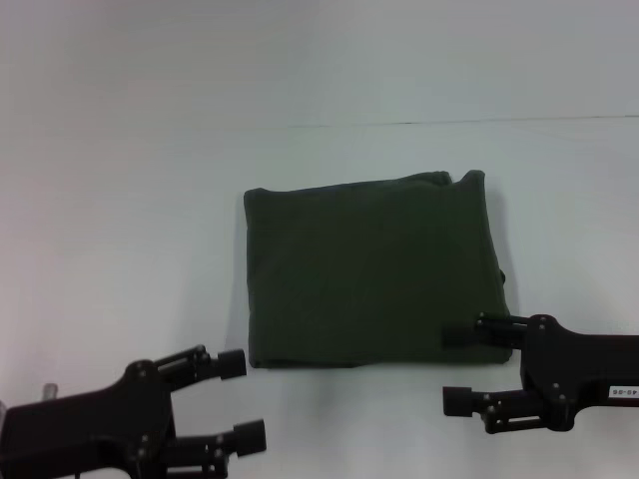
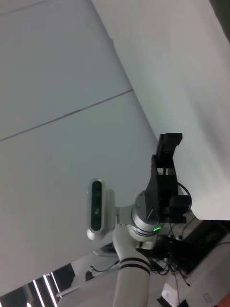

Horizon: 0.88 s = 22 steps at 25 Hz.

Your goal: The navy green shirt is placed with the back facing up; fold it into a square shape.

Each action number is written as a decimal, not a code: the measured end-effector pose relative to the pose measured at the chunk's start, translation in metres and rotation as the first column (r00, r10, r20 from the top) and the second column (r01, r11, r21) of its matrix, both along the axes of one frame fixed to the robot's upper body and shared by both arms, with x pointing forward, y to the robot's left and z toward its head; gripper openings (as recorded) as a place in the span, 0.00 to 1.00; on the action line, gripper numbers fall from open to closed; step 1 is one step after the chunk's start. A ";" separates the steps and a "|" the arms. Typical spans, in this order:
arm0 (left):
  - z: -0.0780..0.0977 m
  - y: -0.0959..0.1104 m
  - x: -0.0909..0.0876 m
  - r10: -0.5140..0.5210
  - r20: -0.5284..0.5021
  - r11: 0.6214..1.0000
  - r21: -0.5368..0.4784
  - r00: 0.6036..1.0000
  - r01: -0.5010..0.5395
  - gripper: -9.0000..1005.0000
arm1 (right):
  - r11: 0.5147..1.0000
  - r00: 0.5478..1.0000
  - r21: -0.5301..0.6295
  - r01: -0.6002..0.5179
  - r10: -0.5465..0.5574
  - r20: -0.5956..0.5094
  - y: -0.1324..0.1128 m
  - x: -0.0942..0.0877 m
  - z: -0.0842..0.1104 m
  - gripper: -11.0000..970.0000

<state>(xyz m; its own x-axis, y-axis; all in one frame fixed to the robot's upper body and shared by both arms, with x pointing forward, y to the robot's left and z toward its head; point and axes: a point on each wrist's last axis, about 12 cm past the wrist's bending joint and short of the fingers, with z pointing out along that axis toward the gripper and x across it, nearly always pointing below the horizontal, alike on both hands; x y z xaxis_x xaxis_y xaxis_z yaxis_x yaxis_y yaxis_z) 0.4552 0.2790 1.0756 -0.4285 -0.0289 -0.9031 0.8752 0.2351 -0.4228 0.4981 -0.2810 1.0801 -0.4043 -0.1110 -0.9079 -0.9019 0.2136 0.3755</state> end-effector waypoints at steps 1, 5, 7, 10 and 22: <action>-0.001 0.000 -0.001 -0.005 -0.008 1.000 0.005 1.000 0.005 0.92 | 1.000 1.000 0.000 0.000 0.000 0.000 0.000 0.000 0.000 0.95; -0.007 -0.002 -0.005 -0.033 -0.044 0.999 0.029 0.999 0.034 0.92 | 1.000 1.000 -0.021 -0.023 0.023 -0.013 0.004 0.000 -0.003 0.94; -0.007 -0.002 -0.005 -0.037 -0.048 0.999 0.034 0.998 0.039 0.92 | 0.999 0.999 -0.031 -0.032 0.031 -0.017 0.006 0.001 -0.003 0.94; -0.008 -0.003 -0.005 -0.048 -0.054 0.998 0.043 0.997 0.050 0.92 | 0.999 0.999 -0.036 -0.032 0.032 -0.018 0.007 0.001 -0.004 0.94; -0.009 -0.005 -0.002 -0.063 -0.067 0.995 0.069 0.996 0.068 0.92 | 0.996 0.998 -0.062 -0.058 0.056 -0.035 0.014 0.006 -0.004 0.94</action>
